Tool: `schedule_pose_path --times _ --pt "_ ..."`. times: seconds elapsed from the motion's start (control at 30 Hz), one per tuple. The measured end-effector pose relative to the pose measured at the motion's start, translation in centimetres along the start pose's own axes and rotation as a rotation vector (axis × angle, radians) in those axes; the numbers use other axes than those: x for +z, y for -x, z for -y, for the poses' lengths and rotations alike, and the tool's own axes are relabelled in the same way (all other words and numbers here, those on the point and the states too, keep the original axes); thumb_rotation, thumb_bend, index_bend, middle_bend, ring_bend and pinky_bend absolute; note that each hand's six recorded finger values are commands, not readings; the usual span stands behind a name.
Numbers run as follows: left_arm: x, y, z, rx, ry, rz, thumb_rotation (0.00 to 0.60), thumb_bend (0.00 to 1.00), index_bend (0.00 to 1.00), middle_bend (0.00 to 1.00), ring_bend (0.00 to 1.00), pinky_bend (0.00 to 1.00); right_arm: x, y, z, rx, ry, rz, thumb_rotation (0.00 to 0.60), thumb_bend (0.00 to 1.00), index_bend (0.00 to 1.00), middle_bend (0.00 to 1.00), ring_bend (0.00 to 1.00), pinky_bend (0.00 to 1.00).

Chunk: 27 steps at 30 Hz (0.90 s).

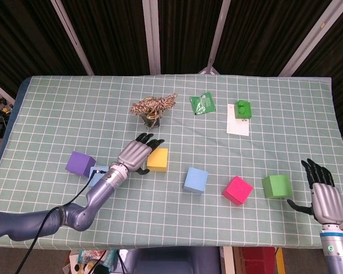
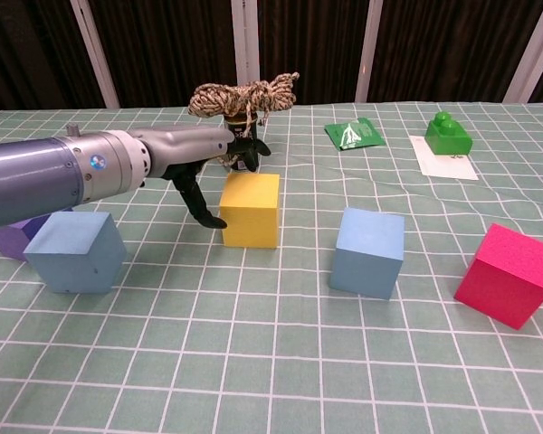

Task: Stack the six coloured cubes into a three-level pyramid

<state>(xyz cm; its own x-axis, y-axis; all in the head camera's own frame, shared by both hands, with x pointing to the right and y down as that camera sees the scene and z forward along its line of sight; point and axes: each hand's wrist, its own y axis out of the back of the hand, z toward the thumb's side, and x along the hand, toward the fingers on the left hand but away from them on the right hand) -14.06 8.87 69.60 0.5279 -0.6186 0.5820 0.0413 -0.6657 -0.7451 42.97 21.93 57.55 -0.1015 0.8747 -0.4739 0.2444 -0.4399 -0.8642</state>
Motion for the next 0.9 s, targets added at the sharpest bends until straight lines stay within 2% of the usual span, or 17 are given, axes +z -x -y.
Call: schedule_pose_path --times 0.27,0.47,0.6,0.9 --pt "-0.7 1.4 -1.3 0.044 0.072 -0.035 0.6 0.21 0.02 0.12 0.0 0.03 -0.1 0.0 -0.1 -0.002 -0.001 0.001 0.6 0.16 0.0 0.0 0.0 0.0" --pt "-1.5 3.3 -3.1 0.094 0.123 -0.069 0.6 0.21 0.03 0.15 0.0 0.03 0.1 -0.1 0.0 -0.003 -0.005 -0.005 0.6 0.16 0.0 0.0 0.0 0.0" --pt "-1.4 5.0 -3.8 0.101 0.172 -0.093 0.6 0.21 0.03 0.16 0.0 0.03 0.2 -0.1 0.0 -0.005 -0.008 -0.01 0.6 0.16 0.0 0.0 0.0 0.0" --pt "-1.5 9.7 -3.7 0.027 0.067 -0.165 0.6 0.21 0.03 0.21 0.0 0.03 0.3 -0.2 -0.1 -0.015 -0.013 -0.014 0.6 0.16 0.0 0.0 0.0 0.0"
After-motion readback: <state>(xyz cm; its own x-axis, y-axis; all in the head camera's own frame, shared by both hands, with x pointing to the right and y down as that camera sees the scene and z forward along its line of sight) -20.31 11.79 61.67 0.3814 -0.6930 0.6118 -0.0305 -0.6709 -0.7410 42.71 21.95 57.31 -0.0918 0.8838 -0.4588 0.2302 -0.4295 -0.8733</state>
